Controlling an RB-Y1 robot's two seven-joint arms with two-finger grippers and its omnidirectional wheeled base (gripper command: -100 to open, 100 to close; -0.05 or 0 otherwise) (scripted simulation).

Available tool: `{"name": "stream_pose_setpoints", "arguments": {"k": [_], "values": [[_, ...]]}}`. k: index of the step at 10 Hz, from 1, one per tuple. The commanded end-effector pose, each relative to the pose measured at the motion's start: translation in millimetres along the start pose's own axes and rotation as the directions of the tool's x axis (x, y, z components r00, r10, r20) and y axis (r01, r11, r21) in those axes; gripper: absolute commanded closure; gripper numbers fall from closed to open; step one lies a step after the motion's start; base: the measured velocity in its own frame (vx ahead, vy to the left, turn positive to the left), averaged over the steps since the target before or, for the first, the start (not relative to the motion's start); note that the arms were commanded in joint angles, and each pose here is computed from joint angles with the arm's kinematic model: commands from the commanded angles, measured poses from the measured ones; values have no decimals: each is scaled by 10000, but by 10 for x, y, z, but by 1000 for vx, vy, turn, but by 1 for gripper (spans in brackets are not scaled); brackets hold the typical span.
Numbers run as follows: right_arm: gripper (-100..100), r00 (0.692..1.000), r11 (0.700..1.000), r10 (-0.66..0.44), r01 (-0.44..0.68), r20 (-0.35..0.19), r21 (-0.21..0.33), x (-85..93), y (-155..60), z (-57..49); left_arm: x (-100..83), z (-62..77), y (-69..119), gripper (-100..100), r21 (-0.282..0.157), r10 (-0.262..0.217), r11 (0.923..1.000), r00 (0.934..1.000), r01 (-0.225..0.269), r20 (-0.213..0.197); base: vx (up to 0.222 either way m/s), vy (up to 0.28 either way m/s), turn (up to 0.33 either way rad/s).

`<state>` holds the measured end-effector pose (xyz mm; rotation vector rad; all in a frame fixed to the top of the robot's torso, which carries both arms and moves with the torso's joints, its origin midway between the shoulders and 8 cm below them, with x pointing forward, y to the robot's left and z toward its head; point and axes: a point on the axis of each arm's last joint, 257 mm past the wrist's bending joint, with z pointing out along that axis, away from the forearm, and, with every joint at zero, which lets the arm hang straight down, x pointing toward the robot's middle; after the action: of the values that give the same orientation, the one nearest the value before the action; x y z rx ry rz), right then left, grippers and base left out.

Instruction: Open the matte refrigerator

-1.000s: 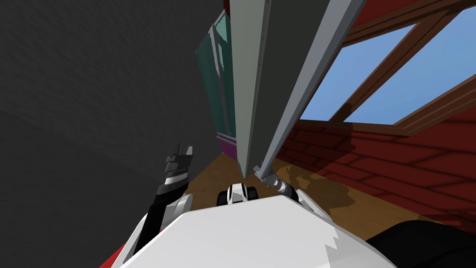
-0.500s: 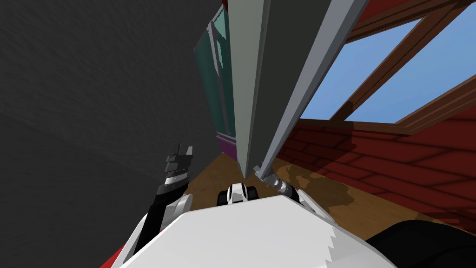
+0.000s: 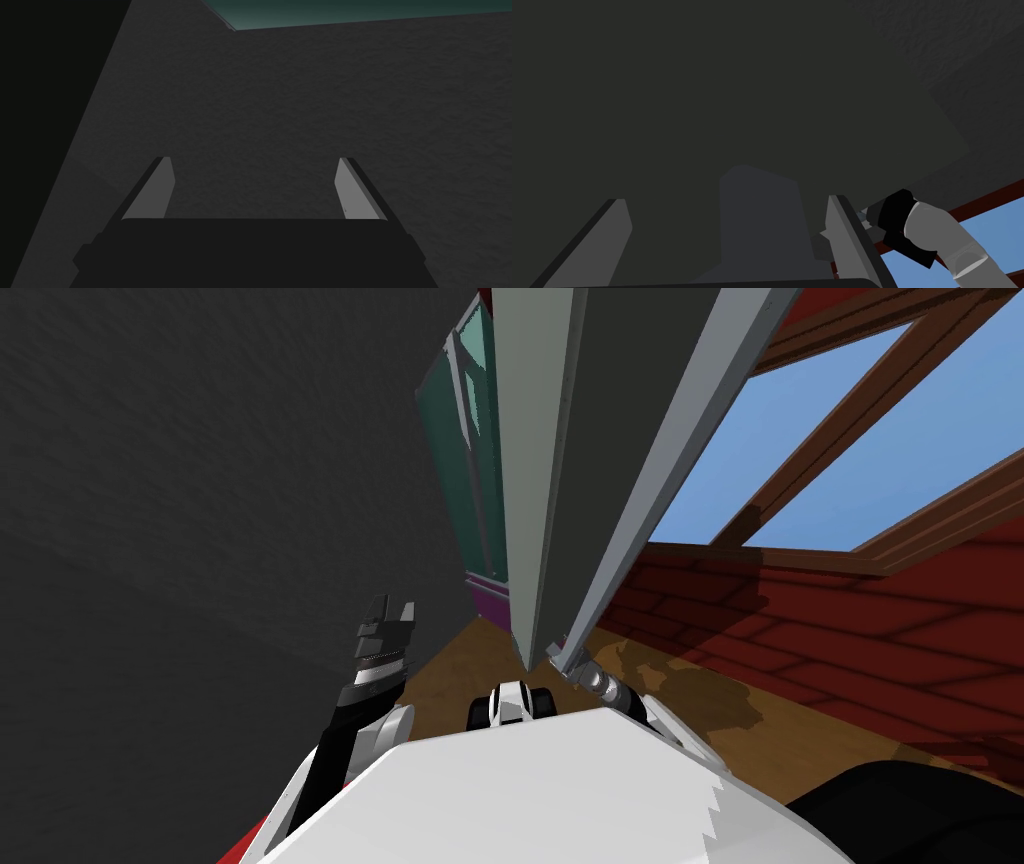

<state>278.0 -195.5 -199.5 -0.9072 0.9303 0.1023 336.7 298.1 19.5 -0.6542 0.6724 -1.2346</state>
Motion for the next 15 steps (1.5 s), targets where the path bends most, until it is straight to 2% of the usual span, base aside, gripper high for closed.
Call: {"name": "stream_pose_setpoints", "arguments": {"k": [1, 4, 5, 7, 8, 10, 11, 13, 15], "values": [[-100, 9969, 9993, -252, 231, 741, 290, -172, -180, 130, 0, 0, 0, 0, 0, 0, 10000, 10000, 0, 0, 0, 0, 0], [-100, 9969, 9993, -252, 231, 741, 290, -172, -180, 130, 0, 0, 0, 0, 0, -1, 10000, 10000, 1, 0, -2, 3, 1], [-100, 9991, 9975, -416, 420, -79, 577, 84, -144, 163, 0, 0, 0, 0, 0, 0, 10000, 10000, 0, 0, -91, -117, 326], [-100, 9985, 9970, -397, 421, -378, 651, 160, -166, 160, 1, 1, 0, 0, 3, -1, 10000, 10000, 1, -2, -97, -108, 273], [-100, 9959, 9899, -788, 834, -442, 1142, 183, -293, 317, 0, 0, 0, 0, 0, 0, 10000, 10000, 0, -1, -127, -154, 332], [-100, 9940, 9886, -724, 823, -815, 1262, 277, -322, 313, 0, 1, 0, 0, 1, 0, 10000, 10000, 0, -2, -95, -94, 214], [-100, 9905, 9776, -1036, 1181, -901, 1744, 286, -442, 453, 0, 0, 0, 0, -1, 1, 10000, 10000, -1, 0, -100, -94, 365], [-100, 9874, 9756, -975, 1196, -1248, 1841, 378, -480, 454, 0, 1, 0, 0, 1, 0, 10000, 10000, 0, -1, -101, -84, 209], [-100, 9870, 9756, -959, 1190, -1291, 1845, 391, -480, 450, 0, 0, 0, 0, -2, 1, 10000, 10000, -1, 0, -9, 10, -24]]}}
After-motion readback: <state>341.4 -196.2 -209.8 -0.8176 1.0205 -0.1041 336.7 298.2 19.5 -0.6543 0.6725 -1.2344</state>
